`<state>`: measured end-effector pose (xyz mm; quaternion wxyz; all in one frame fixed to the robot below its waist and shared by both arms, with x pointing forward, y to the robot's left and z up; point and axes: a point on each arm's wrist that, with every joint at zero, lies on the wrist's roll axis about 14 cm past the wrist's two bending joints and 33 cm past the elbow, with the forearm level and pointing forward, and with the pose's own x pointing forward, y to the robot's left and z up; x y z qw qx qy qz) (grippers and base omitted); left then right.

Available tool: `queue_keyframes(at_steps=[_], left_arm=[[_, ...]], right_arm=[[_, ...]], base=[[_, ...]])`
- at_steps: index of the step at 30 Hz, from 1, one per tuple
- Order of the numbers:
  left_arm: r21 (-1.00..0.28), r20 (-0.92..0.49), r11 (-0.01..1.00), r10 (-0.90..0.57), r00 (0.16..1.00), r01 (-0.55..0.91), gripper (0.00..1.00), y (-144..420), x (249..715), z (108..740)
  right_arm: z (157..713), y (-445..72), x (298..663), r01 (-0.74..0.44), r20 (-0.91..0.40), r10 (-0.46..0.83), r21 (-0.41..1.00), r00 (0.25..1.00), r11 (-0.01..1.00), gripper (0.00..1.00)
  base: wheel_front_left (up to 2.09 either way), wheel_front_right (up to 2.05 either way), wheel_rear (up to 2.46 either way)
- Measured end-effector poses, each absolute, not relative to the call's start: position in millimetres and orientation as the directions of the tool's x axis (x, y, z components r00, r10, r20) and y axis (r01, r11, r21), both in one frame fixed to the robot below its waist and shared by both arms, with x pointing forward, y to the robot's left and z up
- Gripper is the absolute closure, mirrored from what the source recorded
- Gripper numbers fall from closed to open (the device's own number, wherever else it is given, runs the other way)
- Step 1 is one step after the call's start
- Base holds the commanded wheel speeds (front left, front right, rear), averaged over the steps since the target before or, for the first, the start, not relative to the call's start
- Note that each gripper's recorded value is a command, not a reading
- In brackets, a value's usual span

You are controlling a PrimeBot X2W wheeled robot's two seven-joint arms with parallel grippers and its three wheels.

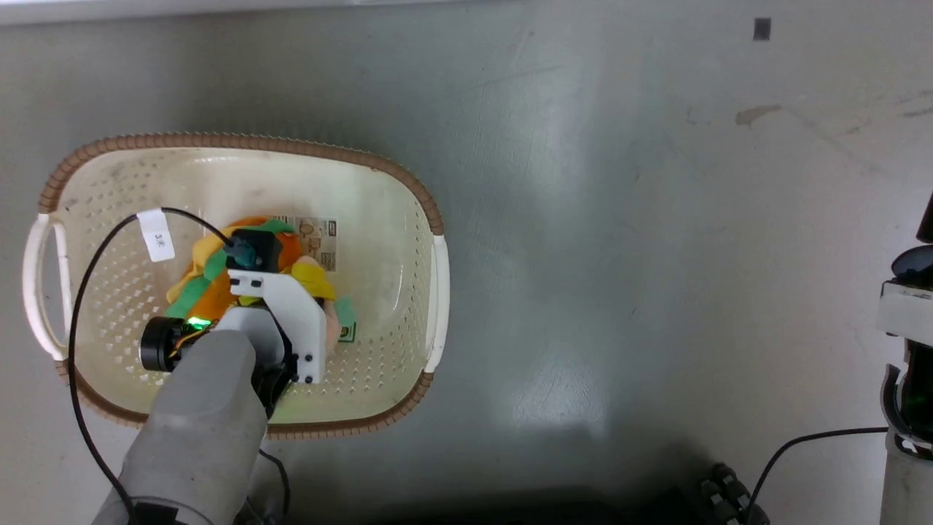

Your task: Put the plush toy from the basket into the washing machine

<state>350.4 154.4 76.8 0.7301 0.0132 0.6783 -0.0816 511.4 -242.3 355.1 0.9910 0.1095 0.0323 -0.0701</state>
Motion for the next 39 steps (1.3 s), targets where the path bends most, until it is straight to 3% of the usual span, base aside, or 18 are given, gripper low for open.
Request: queue_keyframes(at_steps=[7, 8, 9, 22, 39], left_arm=[[-0.08, -0.995, 0.989, -0.087, 0.054, 0.122, 0.0, 158, 348, 61], [-0.078, -0.995, 0.989, -0.085, 0.051, 0.128, 0.62, 158, 348, 58], [-0.077, -0.995, 0.988, -0.084, 0.046, 0.132, 1.0, 158, 347, 56], [-0.071, -0.992, 0.99, -0.083, 0.097, 0.122, 1.0, 161, 360, 66], [-0.133, -0.899, 0.988, -0.153, 0.411, 0.077, 1.0, 150, 387, 158]], right_arm=[[343, -245, 516, 0.157, -0.077, -0.143, 0.224, 0.987, 0.962, 0.0], [341, -246, 517, 0.158, -0.078, -0.144, 0.224, 0.986, 0.962, 0.0], [340, -246, 517, 0.16, -0.077, -0.146, 0.227, 0.986, 0.961, 0.0], [358, -249, 519, 0.159, -0.036, -0.155, 0.234, 0.987, 0.959, 0.0], [434, -235, 502, 0.106, 0.062, -0.129, 0.281, 0.99, 0.954, 0.0]], base=[[0.0, 0.0, 0.0], [0.0, 0.0, 0.0], [0.0, 0.0, 0.0], [0.0, 0.0, 0.0], [0.0, 0.0, 0.0]])
